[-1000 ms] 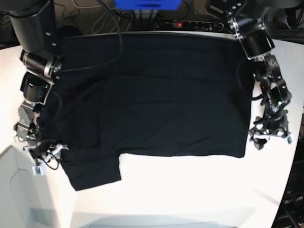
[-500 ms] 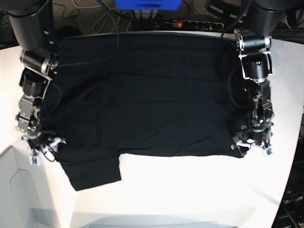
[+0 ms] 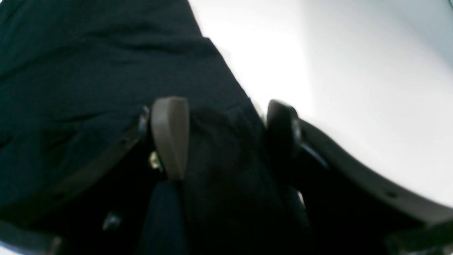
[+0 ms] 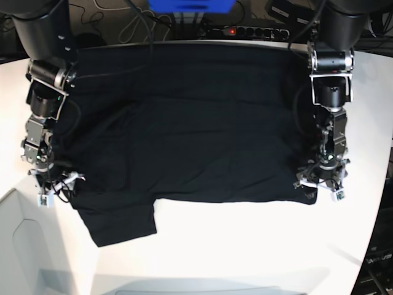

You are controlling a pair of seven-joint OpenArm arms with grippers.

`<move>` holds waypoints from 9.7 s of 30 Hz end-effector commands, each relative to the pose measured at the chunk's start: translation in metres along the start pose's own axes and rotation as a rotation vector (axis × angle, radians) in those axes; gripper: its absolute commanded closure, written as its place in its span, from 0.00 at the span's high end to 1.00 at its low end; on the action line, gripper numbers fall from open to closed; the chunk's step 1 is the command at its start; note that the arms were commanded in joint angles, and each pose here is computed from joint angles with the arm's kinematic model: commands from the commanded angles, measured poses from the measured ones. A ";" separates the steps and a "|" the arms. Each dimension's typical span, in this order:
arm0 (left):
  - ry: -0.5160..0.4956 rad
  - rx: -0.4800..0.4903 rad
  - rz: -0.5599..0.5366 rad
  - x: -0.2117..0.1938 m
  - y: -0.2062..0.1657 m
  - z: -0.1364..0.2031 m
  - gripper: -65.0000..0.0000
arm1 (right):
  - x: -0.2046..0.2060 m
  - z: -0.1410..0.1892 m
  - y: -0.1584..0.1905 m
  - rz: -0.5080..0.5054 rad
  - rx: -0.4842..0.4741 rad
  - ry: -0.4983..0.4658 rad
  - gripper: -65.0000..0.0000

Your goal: Fold the T-shirt properly

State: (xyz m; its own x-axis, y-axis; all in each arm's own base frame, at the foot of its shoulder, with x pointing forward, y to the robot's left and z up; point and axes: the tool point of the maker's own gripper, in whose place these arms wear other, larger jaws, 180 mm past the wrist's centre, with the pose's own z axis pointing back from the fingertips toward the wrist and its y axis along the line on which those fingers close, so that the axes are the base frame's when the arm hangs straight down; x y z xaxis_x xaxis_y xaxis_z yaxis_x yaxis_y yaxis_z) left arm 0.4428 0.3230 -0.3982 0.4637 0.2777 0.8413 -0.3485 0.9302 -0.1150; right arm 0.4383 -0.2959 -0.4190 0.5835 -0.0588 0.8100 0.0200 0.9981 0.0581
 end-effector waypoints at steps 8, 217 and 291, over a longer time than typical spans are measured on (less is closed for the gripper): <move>-0.015 0.021 0.023 0.013 0.006 -0.008 0.41 | 0.004 -0.001 -0.001 0.007 -0.008 0.016 0.36; -0.168 0.006 0.029 -0.007 0.039 0.166 0.00 | -0.069 0.052 0.025 0.241 0.073 0.300 0.41; -0.112 0.055 -0.049 -0.034 0.067 0.216 0.00 | -0.129 0.287 -0.009 0.358 -0.327 0.344 0.00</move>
State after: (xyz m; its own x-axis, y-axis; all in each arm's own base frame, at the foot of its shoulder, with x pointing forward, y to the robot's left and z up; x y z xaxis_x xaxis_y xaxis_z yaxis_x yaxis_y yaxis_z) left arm 0.2209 0.3196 -0.3368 0.4359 0.2336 0.8692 -0.3805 0.9230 -0.0572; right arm 0.1268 -0.3000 -0.3645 0.8398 0.2161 0.4980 -0.0049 0.9203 -0.3911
